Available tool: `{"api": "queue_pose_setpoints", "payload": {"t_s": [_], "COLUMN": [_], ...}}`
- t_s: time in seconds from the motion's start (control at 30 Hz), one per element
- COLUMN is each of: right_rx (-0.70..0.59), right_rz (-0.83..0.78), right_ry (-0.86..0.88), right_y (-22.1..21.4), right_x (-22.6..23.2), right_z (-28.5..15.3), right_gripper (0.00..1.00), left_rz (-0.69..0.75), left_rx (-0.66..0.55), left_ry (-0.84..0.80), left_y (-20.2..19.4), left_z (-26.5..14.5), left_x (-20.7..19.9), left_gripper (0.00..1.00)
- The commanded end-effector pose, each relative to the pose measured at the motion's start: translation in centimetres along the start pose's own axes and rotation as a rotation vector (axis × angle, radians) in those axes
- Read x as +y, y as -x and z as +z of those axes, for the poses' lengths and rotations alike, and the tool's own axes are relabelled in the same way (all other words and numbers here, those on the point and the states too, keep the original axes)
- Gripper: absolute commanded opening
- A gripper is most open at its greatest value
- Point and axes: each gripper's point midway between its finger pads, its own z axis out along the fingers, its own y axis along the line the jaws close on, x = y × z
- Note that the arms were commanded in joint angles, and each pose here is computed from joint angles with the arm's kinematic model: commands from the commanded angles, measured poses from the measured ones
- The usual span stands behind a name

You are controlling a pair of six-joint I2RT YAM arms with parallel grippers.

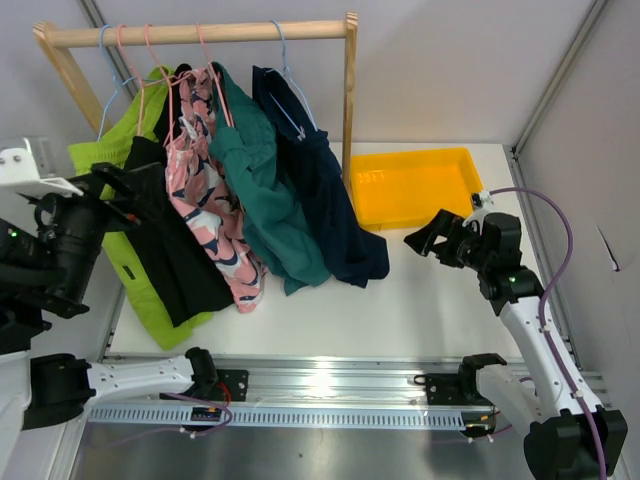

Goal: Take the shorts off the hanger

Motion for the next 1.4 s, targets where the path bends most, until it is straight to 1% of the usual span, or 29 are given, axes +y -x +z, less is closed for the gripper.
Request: {"api": "queue_pose_setpoints", "payload": {"t_s": [0.0,0.07,0.1,0.17,0.23,0.27,0.3,0.33,0.37,0.4,0.47,0.5,0.53,0.57,0.6,0.63,0.73,0.9,0.93,1.0,1.03,1.07,1.13,1.17,1.2,1.23,1.27,1.33,1.37], "right_rx": [-0.071,-0.087,-0.103,-0.149,-0.155,-0.164,-0.140,-0.097,-0.092,-0.076,-0.077,-0.078,-0.100,-0.105,-0.106,-0.117,-0.111,-0.076,-0.065,-0.056,-0.047,-0.039,-0.024,-0.015,-0.010,-0.003,0.018,0.027,0.034], "right_rz": [-0.020,0.015,0.022,0.026,0.107,0.141,0.202,0.206,0.208,0.203,0.174,0.152,0.123,0.110,0.094,0.072,0.044,-0.052,-0.062,-0.090,-0.093,-0.094,-0.093,-0.095,-0.100,-0.100,-0.110,-0.131,-0.142], "right_ry": [0.052,0.033,0.033,0.090,0.127,0.133,0.141,0.198,0.218,0.232,0.243,0.250,0.249,0.251,0.262,0.271,0.283,0.285,0.285,0.305,0.309,0.321,0.358,0.379,0.404,0.414,0.441,0.448,0.450], "right_y": [2.8,3.2,3.4,3.9,3.9,4.4,4.3,3.9,4.2,4.0,3.9,3.7,3.8,3.7,3.5,3.5,3.2,2.8,2.7,2.3,2.0,1.7,0.9,0.5,0.3,0.0,-0.7,-1.3,-1.7], "right_x": [2.3,2.1,2.1,3.0,3.5,3.3,3.2,4.0,4.3,4.5,4.9,5.3,5.6,5.8,6.3,6.6,7.3,7.7,7.8,8.2,8.2,8.3,8.7,9.1,9.5,9.7,10.1,10.3,10.4], "right_z": [-0.5,-0.4,-0.4,-0.5,-0.8,-0.9,-0.6,-0.7,-0.6,-0.4,-0.4,-0.5,-0.8,-0.9,-1.0,-1.3,-1.5,-2.2,-2.4,-3.0,-3.1,-3.3,-3.6,-3.7,-4.1,-4.2,-4.3,-4.6,-4.6], "right_gripper": [0.99,0.99,0.99,0.99,0.99,0.99,0.99,0.99,0.99,0.99,1.00,0.99,0.99,0.99,0.99,0.99,1.00,0.99,0.99,0.99,0.99,1.00,0.99,0.99,0.99,0.99,0.99,0.99,1.00], "left_rz": [0.122,0.143,0.219,0.188,0.234,0.221,0.260,0.272,0.332,0.286,0.298,0.343,0.326,0.344,0.399,0.402,0.490,0.596,0.599,0.552,0.483,0.444,0.362,0.356,0.332,0.317,0.262,0.198,0.182], "left_rx": [0.011,0.022,0.037,0.000,-0.005,-0.022,-0.030,-0.040,-0.045,-0.083,-0.106,-0.102,-0.113,-0.106,-0.079,-0.078,-0.037,0.060,0.102,0.123,0.101,0.136,0.147,0.173,0.179,0.185,0.171,0.147,0.118], "left_ry": [0.122,0.126,0.079,0.086,0.131,0.141,0.155,0.180,0.196,0.208,0.225,0.228,0.233,0.230,0.220,0.206,0.249,0.294,0.287,0.302,0.302,0.305,0.317,0.341,0.391,0.415,0.480,0.457,0.482], "left_y": [-0.3,-0.7,-1.7,-0.9,-0.8,-0.2,0.2,0.7,1.1,2.4,3.8,4.1,5.4,5.4,4.7,4.8,3.1,-1.4,-3.1,-3.2,-1.7,-2.8,-2.9,-3.4,-3.2,-3.3,-2.8,-2.3,-1.4], "left_z": [0.7,0.8,1.1,0.8,0.8,0.9,0.8,0.8,0.9,0.9,1.1,1.2,0.9,1.1,1.8,2.1,3.7,7.8,8.9,10.3,10.3,11.1,12.6,12.9,13.3,13.5,13.3,13.3,12.8], "left_x": [1.1,1.0,0.2,0.9,1.7,1.7,2.1,2.4,2.7,2.7,2.6,2.4,2.8,2.5,1.3,0.8,-0.6,-2.0,-2.4,-1.2,-0.8,-0.5,0.9,1.9,3.9,5.0,7.2,8.0,9.2], "left_gripper": [0.99,0.99,0.99,0.99,0.99,0.99,0.99,0.99,0.99,0.99,0.99,0.99,0.99,0.99,1.00,0.99,0.99,0.99,0.99,0.99,0.99,0.99,0.99,0.99,0.93,0.90,0.87,0.86,0.86]}}
